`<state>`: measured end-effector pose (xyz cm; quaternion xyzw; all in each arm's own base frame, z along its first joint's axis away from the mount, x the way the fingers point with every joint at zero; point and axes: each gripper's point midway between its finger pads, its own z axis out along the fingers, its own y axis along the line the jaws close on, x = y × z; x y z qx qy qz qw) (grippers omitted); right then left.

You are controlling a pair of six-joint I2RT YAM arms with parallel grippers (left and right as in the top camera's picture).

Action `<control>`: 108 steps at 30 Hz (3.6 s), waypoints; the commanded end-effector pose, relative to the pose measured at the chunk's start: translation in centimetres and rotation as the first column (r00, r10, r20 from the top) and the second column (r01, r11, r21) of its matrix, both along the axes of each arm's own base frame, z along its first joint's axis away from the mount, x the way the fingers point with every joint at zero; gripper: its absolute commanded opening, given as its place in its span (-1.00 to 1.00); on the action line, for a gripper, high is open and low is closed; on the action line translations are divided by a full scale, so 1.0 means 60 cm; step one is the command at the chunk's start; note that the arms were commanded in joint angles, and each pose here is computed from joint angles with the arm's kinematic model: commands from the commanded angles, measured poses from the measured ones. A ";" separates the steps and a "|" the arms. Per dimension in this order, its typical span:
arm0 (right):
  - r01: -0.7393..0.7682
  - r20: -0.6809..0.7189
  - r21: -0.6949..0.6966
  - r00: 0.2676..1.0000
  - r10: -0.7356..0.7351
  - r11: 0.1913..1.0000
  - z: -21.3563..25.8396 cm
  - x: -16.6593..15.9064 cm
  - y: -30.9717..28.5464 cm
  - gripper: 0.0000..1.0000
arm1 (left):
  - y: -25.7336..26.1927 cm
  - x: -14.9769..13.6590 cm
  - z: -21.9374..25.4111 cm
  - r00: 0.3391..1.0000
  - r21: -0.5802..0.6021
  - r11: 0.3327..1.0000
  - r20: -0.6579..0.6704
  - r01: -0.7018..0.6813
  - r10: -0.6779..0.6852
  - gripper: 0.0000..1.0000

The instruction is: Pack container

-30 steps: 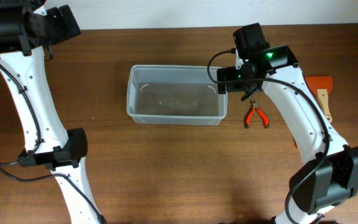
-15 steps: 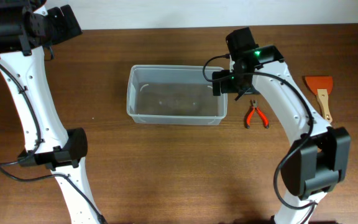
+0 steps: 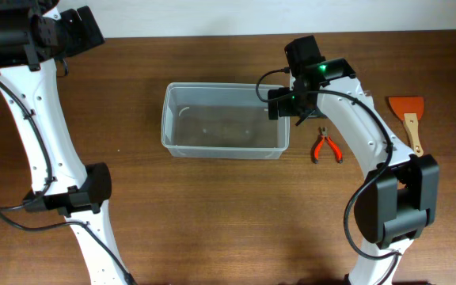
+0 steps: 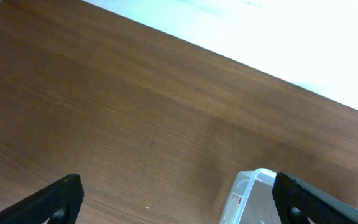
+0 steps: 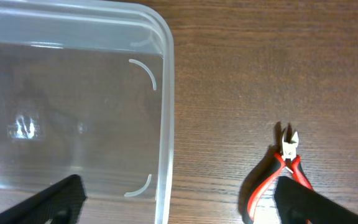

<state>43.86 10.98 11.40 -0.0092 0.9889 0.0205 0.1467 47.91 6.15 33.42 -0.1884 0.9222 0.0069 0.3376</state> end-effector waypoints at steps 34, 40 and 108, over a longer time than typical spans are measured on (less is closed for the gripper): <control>0.004 -0.053 -0.005 0.999 -0.004 1.000 -0.048 0.008 0.008 0.25 | -0.011 -0.011 0.028 0.999 -0.009 0.999 0.042 0.033 -0.033 0.99; 0.004 -0.062 -0.008 0.998 -0.004 1.000 -0.055 0.008 0.008 0.04 | -0.011 -0.011 0.028 0.999 -0.008 0.999 0.042 0.033 -0.033 0.99; -0.127 -0.027 -0.018 0.992 0.127 0.992 -0.051 0.020 0.016 0.39 | -0.011 -0.011 0.028 0.999 -0.007 0.999 0.042 0.033 -0.032 0.99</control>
